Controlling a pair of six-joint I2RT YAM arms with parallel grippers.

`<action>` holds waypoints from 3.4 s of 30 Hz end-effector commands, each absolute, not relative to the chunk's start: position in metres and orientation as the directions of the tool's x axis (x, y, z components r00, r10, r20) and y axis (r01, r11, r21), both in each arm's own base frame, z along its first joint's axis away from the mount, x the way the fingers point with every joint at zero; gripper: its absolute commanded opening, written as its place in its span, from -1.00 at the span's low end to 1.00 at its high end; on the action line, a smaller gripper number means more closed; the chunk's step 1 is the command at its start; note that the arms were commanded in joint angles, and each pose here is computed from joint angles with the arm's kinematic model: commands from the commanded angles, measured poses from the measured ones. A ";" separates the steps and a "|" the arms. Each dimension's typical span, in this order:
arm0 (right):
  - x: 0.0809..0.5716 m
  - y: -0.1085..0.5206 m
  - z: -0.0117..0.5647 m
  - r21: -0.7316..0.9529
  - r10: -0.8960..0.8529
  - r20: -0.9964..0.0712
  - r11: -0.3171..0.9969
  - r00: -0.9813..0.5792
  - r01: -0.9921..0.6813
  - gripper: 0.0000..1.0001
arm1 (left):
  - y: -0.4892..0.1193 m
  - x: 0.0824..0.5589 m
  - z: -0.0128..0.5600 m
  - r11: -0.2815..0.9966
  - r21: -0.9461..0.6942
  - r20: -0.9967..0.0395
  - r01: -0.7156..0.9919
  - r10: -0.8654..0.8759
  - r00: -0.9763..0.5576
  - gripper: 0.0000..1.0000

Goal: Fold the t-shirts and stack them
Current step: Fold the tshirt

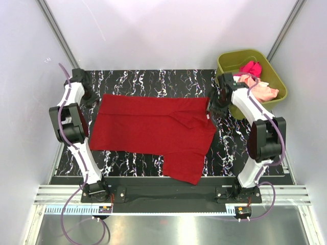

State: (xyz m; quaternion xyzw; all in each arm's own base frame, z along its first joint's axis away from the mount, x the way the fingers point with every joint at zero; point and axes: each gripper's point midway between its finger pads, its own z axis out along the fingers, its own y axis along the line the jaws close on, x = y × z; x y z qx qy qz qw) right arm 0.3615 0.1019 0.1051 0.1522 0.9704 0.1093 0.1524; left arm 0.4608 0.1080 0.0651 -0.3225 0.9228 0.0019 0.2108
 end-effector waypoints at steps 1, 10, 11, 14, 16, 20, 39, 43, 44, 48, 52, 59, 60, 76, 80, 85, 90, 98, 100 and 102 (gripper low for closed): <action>0.418 0.095 0.123 0.227 0.309 -0.400 0.945 -0.863 0.233 0.11 | 0.083 0.499 0.119 0.836 -0.209 -0.556 -0.508 -0.529 -0.642 -0.25; 0.512 0.118 0.089 0.276 0.363 -0.395 0.923 -0.844 0.268 -0.10 | 0.025 0.532 0.061 0.823 -0.338 -0.418 -0.457 -0.566 -0.711 -0.60; 0.516 0.120 0.089 0.278 0.368 -0.399 0.921 -0.840 0.272 -0.13 | 0.023 0.531 0.057 0.800 -0.354 -0.397 -0.484 -0.597 -0.697 -0.59; 0.520 0.122 0.073 0.256 0.371 -0.401 0.923 -0.838 0.287 -0.28 | 0.023 0.531 0.047 0.749 -0.385 -0.348 -0.539 -0.658 -0.668 -0.59; 0.520 0.124 0.062 0.252 0.378 -0.394 0.921 -0.838 0.298 -0.32 | 0.029 0.528 0.039 0.715 -0.385 -0.310 -0.584 -0.696 -0.648 -0.59; 0.530 0.123 0.043 0.213 0.392 -0.422 0.919 -0.817 0.331 -0.33 | 0.037 0.522 0.013 0.623 -0.396 -0.203 -0.674 -0.775 -0.598 -0.59; 0.637 0.153 0.092 0.167 0.180 -0.712 0.982 -0.679 0.085 0.11 | 0.086 0.545 0.077 0.717 -0.410 -0.386 -0.564 -0.696 -0.605 -0.02; 0.624 0.155 0.165 0.192 0.178 -0.757 0.980 -0.629 0.047 0.32 | 0.104 0.508 0.127 0.784 -0.225 -0.542 -0.578 -0.594 -0.595 0.15; 0.613 0.155 0.170 0.190 0.178 -0.742 0.980 -0.646 0.053 0.37 | 0.105 0.495 0.159 0.789 -0.212 -0.596 -0.577 -0.572 -0.564 0.17; 0.568 0.164 0.207 0.240 0.220 -0.690 0.968 -0.689 0.069 0.58 | 0.107 0.435 0.177 0.738 -0.164 -0.636 -0.655 -0.587 -0.502 0.36; 0.502 0.188 0.227 0.394 0.268 -0.555 0.918 -0.788 0.035 0.72 | 0.089 0.373 0.140 0.692 -0.165 -0.553 -0.703 -0.655 -0.515 0.24; 0.420 0.208 0.157 0.489 0.179 -0.403 0.871 -0.898 -0.046 0.20 | 0.044 0.303 0.081 0.736 -0.200 -0.379 -0.647 -0.667 -0.641 -0.18; 0.417 0.208 0.152 0.489 0.163 -0.404 0.870 -0.900 -0.062 0.11 | 0.037 0.297 0.077 0.745 -0.209 -0.366 -0.634 -0.661 -0.656 -0.20; 0.447 0.224 0.054 0.400 0.266 -0.426 0.913 -0.864 0.084 -0.89 | -0.025 0.274 0.091 0.822 -0.307 -0.344 -0.479 -0.566 -0.749 -0.20; 0.445 0.220 0.047 0.365 0.283 -0.418 0.922 -0.863 0.126 -1.00 | -0.024 0.278 0.096 0.827 -0.309 -0.358 -0.470 -0.559 -0.748 -0.20; 0.436 0.216 0.039 0.335 0.283 -0.411 0.931 -0.867 0.145 -1.00 | -0.024 0.285 0.103 0.835 -0.312 -0.373 -0.453 -0.546 -0.750 -0.20; 0.441 0.222 0.026 0.343 0.271 -0.407 0.930 -0.872 0.129 -1.00 | -0.024 0.287 0.102 0.837 -0.307 -0.369 -0.453 -0.544 -0.754 -0.20; 0.468 0.243 0.035 0.412 0.285 -0.433 0.906 -0.855 0.094 -1.00 | -0.020 0.285 0.102 0.845 -0.290 -0.378 -0.449 -0.533 -0.757 -0.20; 0.483 0.248 0.049 0.431 0.299 -0.466 0.898 -0.833 0.082 -1.00 | -0.021 0.286 0.102 0.845 -0.292 -0.377 -0.448 -0.532 -0.758 -0.20; 0.500 0.254 0.066 0.448 0.312 -0.504 0.892 -0.805 0.065 -1.00 | -0.021 0.287 0.105 0.845 -0.294 -0.383 -0.447 -0.532 -0.755 -0.20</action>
